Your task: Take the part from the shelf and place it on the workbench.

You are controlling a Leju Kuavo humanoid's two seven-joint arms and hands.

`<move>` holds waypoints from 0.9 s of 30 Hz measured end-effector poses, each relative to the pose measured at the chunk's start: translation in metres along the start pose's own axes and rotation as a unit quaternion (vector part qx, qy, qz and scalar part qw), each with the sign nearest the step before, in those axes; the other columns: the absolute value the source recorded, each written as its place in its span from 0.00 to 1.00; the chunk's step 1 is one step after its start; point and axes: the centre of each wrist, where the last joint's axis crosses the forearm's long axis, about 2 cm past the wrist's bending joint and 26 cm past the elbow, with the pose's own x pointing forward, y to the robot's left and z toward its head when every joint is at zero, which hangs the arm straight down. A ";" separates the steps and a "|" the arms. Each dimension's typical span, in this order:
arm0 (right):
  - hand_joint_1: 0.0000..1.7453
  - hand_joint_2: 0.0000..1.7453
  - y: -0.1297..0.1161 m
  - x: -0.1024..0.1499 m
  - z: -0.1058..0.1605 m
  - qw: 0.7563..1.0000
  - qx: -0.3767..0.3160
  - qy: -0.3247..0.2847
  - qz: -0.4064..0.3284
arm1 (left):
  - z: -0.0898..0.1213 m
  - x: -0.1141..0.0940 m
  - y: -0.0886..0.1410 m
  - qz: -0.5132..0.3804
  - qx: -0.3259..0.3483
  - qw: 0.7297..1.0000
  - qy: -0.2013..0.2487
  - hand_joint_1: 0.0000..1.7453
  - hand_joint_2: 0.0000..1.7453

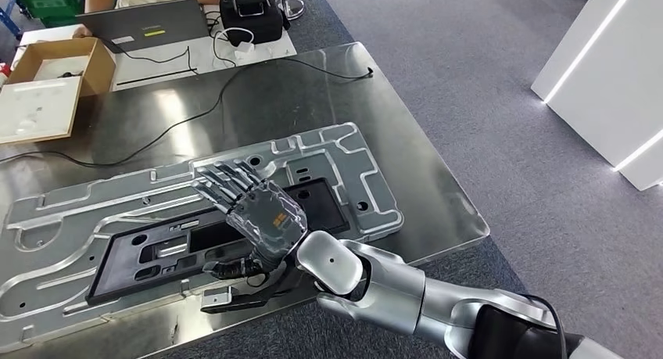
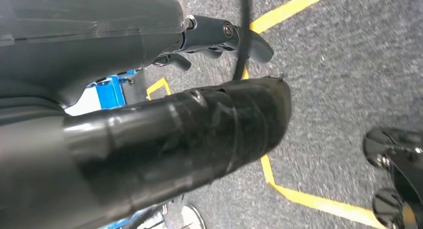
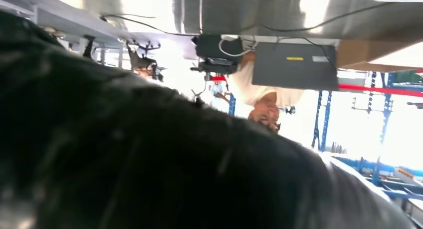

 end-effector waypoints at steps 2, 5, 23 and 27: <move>0.00 0.00 -0.004 0.003 0.001 1.000 -0.018 -0.020 -0.007 | 0.000 0.001 -0.001 0.000 0.000 1.000 0.000 0.00 0.00; 0.00 0.00 -0.012 0.011 0.003 0.997 -0.046 -0.052 -0.018 | 0.000 0.001 -0.002 -0.002 0.000 1.000 -0.001 0.00 0.00; 0.00 0.00 -0.026 0.027 0.009 0.993 -0.071 -0.088 -0.018 | 0.000 0.001 -0.002 -0.011 -0.001 1.000 -0.001 0.00 0.00; 0.00 0.50 -0.026 0.027 0.009 0.993 -0.070 -0.089 -0.016 | 0.000 0.003 -0.002 -0.014 0.000 1.000 -0.003 0.00 0.00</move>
